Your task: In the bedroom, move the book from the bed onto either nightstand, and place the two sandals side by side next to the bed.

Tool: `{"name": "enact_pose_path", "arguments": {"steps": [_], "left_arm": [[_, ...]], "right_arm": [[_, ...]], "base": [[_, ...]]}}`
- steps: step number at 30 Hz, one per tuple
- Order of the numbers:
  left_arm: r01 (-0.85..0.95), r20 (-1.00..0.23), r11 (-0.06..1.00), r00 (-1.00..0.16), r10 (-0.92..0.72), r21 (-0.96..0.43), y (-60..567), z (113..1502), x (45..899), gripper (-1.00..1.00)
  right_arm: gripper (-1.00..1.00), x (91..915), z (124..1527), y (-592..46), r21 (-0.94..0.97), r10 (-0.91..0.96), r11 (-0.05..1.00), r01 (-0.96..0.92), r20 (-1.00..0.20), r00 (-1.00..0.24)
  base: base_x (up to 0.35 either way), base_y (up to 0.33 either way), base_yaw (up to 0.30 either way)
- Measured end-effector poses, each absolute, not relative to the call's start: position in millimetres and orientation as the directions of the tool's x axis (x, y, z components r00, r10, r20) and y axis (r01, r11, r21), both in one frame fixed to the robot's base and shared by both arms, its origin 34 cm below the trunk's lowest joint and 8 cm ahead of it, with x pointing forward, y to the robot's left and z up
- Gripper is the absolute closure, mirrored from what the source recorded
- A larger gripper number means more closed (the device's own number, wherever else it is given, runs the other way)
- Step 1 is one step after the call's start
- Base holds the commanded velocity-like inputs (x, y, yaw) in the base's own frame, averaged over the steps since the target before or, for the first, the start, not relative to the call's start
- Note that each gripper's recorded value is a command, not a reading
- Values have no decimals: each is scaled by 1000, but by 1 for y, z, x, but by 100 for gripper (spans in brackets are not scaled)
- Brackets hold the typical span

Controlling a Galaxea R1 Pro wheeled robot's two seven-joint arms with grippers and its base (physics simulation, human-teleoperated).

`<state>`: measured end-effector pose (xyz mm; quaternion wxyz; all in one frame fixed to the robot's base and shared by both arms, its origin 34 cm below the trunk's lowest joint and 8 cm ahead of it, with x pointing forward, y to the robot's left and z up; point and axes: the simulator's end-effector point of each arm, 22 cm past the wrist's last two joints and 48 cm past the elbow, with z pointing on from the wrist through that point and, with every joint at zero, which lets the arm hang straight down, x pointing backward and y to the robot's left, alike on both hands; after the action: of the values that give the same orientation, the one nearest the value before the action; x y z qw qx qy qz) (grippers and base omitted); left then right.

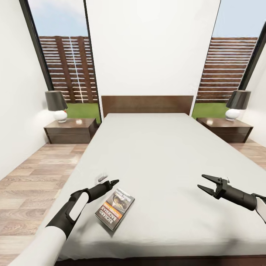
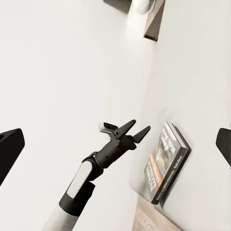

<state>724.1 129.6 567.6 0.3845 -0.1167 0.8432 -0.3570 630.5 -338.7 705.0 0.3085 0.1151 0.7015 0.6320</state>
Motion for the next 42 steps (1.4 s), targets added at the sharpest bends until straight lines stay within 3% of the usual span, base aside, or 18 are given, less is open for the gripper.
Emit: {"name": "enact_pose_path", "arguments": {"steps": [42], "left_arm": [[78, -566, 718, -676, -471, -692, 130, 540, 718, -100]], "right_arm": [[-100, 624, 676, -339, 958, 552, 175, -228, -287, -783]], "base": [[0, 0, 0]]}}
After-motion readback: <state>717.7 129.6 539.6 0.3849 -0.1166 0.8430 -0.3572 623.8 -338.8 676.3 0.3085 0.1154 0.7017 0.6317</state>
